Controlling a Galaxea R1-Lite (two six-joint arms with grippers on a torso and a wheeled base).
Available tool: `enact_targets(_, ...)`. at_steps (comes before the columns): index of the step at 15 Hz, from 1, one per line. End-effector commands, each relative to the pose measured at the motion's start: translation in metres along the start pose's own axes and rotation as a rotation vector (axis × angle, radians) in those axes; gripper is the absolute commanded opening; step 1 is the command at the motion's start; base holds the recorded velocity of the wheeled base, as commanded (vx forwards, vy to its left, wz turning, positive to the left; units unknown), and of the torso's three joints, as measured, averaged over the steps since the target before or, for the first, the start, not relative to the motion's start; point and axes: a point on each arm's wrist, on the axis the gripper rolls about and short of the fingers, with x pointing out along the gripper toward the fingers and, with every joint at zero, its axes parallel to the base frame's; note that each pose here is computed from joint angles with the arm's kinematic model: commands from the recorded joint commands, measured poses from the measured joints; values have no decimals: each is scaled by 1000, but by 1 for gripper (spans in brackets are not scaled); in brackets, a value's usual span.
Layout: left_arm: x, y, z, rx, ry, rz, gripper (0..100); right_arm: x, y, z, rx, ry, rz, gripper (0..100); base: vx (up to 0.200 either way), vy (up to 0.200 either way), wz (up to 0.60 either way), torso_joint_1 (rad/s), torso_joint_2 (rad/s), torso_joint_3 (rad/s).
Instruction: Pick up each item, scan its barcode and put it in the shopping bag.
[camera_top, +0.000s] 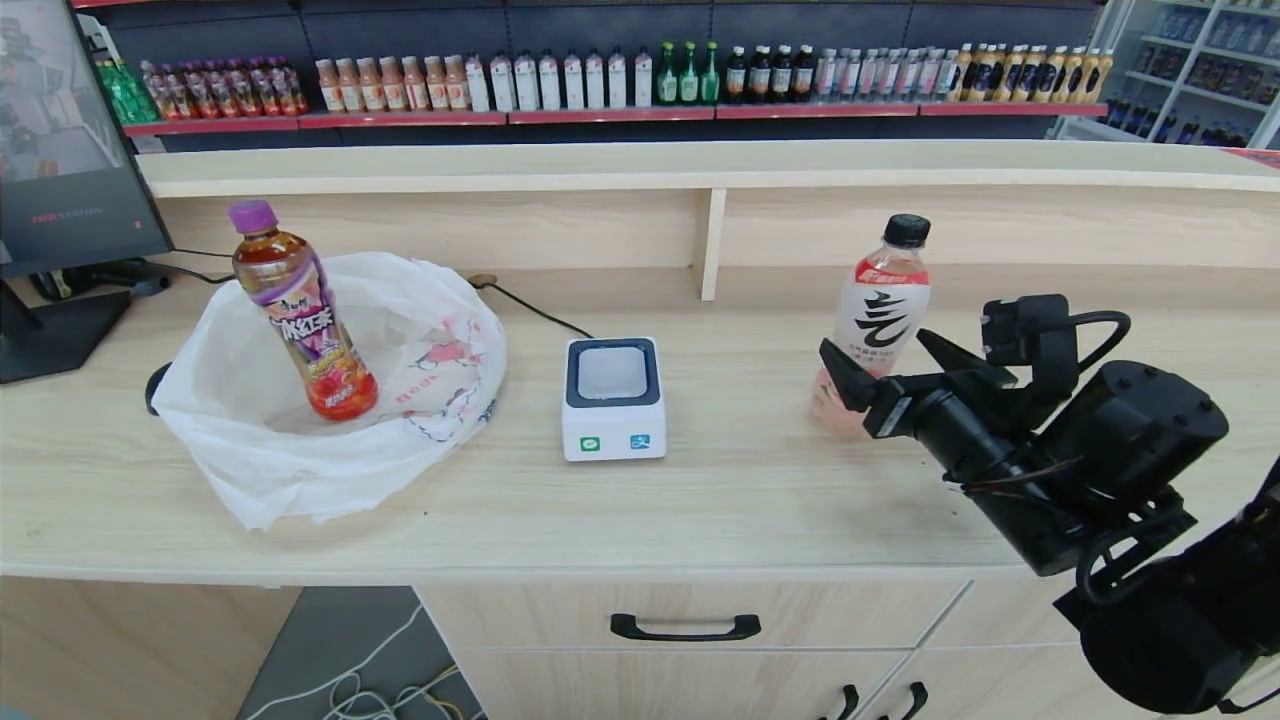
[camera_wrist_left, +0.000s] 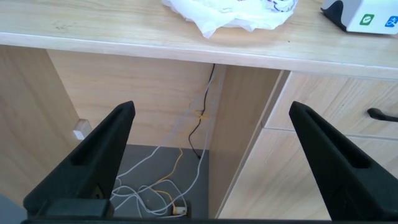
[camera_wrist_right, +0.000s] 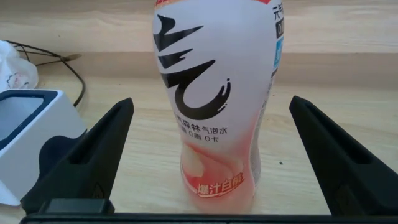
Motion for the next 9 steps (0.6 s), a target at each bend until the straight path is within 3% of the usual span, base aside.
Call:
enact_targets(1, 0, 0, 0, -1, 0, 1, 100, 12, 2, -13, -2, 18, -1, 100, 0, 0, 0, 0, 0, 0)
enact_targets(9, 0, 0, 0, -3, 0, 1, 100, 31, -2, -24, -5, 5, -21, 100, 0, 0, 0, 0, 0, 0)
